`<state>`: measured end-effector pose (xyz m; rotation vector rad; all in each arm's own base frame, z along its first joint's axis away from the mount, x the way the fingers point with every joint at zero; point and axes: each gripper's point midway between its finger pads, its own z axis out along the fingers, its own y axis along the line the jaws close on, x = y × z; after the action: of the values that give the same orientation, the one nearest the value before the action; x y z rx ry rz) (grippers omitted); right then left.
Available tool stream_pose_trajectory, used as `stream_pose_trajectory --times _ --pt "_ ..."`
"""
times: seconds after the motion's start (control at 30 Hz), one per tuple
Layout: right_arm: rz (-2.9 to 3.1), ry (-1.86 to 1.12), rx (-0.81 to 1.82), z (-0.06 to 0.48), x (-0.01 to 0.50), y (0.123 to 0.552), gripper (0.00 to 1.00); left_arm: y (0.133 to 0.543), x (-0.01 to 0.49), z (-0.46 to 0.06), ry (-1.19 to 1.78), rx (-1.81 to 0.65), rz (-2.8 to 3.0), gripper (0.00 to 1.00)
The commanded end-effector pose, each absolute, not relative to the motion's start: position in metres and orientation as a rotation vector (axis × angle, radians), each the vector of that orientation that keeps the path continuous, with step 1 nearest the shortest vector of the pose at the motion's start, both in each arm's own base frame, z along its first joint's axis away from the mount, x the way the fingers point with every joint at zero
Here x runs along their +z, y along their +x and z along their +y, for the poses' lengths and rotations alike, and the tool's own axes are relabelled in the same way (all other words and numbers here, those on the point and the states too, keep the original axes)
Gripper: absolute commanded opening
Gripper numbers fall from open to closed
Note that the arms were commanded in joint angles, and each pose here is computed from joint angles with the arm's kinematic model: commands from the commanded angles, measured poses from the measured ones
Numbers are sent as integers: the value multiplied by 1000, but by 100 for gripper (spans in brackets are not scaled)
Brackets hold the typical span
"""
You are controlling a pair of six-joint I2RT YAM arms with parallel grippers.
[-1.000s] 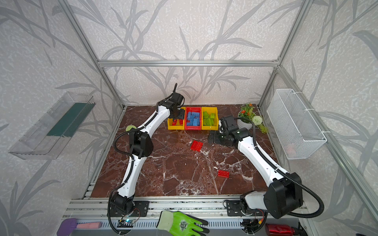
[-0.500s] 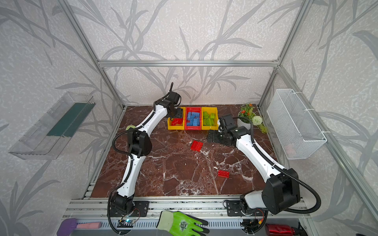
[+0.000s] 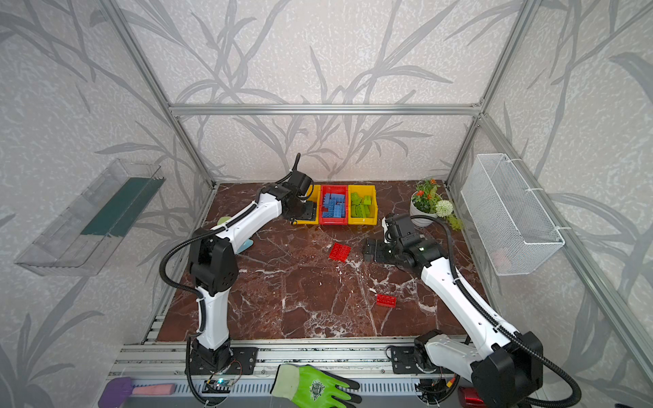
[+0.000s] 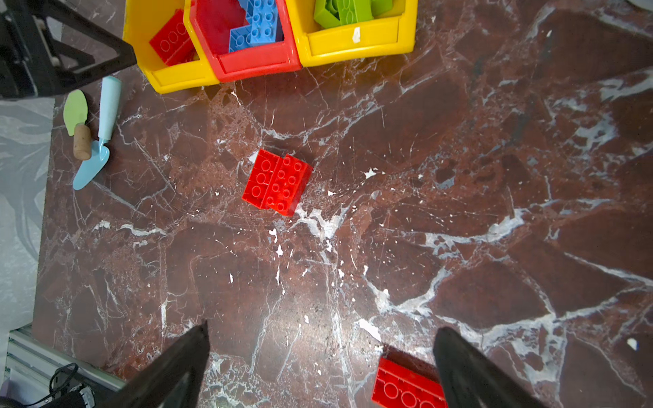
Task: Sort the legos into containers by color
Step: Pick up the lego from the center of the table.
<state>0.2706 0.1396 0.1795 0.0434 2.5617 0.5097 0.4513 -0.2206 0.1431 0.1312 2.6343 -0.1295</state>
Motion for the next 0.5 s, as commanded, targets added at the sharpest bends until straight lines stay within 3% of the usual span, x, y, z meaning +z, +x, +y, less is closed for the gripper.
stream_pose_trajectory --times 0.0,0.47 --pt "2576 66 490 132 173 252 99 433 143 -231 147 -138 2599 76" --pt "2565 72 478 120 161 208 99 345 69 -293 420 -78 2687 71"
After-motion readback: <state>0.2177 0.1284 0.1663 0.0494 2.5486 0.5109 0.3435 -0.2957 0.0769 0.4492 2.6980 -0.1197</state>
